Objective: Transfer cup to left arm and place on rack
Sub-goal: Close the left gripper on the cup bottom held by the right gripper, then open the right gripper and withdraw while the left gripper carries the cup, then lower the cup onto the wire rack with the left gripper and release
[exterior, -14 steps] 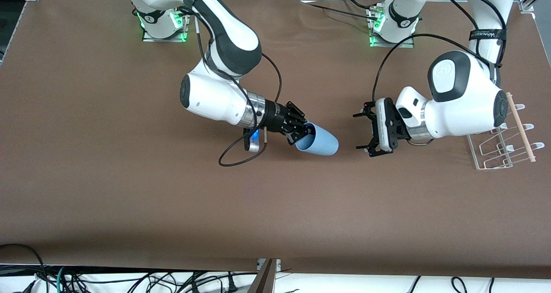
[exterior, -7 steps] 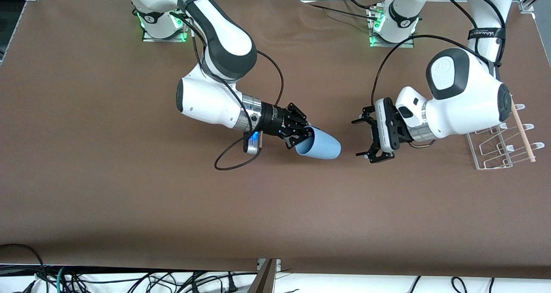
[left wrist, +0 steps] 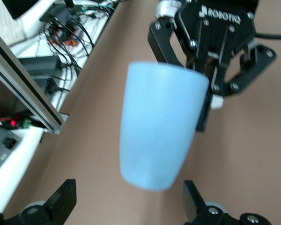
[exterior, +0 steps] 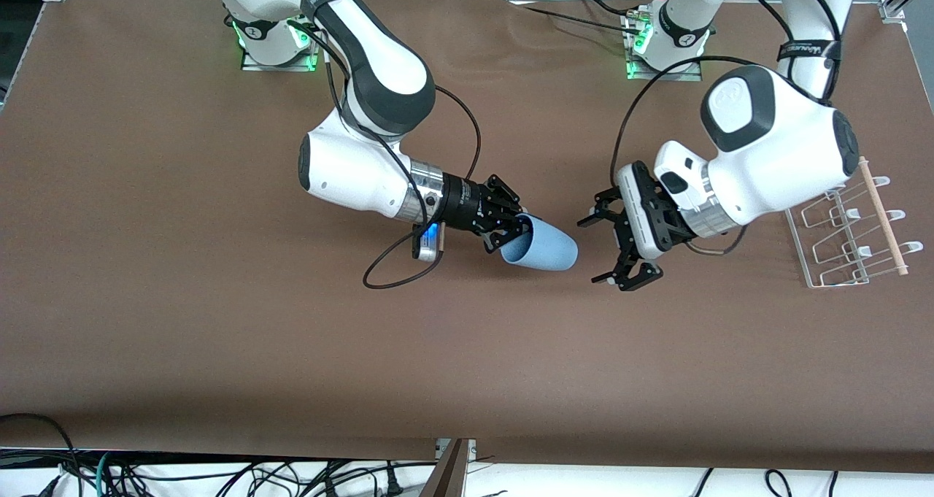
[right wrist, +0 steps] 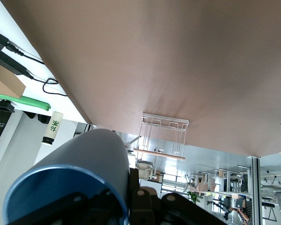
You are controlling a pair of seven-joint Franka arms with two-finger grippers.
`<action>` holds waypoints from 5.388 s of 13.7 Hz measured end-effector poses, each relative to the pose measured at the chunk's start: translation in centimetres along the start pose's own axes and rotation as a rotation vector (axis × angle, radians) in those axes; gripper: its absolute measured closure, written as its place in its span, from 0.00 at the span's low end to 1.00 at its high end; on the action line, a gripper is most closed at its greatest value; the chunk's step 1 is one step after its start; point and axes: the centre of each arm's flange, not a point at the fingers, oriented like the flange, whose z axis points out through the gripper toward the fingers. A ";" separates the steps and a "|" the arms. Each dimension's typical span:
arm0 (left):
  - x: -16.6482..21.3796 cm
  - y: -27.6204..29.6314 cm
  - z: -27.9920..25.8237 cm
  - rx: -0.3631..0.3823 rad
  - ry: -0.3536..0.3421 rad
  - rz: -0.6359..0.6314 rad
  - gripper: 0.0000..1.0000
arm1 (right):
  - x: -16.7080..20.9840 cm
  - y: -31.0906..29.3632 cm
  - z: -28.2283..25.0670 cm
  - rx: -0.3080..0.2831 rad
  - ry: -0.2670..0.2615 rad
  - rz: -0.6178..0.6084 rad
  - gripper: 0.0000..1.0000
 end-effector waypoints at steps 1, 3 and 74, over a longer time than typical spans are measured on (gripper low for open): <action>0.4 0.2 0.5 0.010 0.004 0.006 0.00 | 0.0 0.0 0.0 0.000 0.000 0.000 0.94; 0.9 0.5 1.6 0.017 0.005 0.013 0.00 | 0.1 -0.1 -0.1 0.003 0.002 0.001 0.94; -29.1 -0.4 -21.5 0.279 -1.290 -0.205 0.00 | 6.5 2.6 -47.0 -0.980 0.628 -1.330 0.00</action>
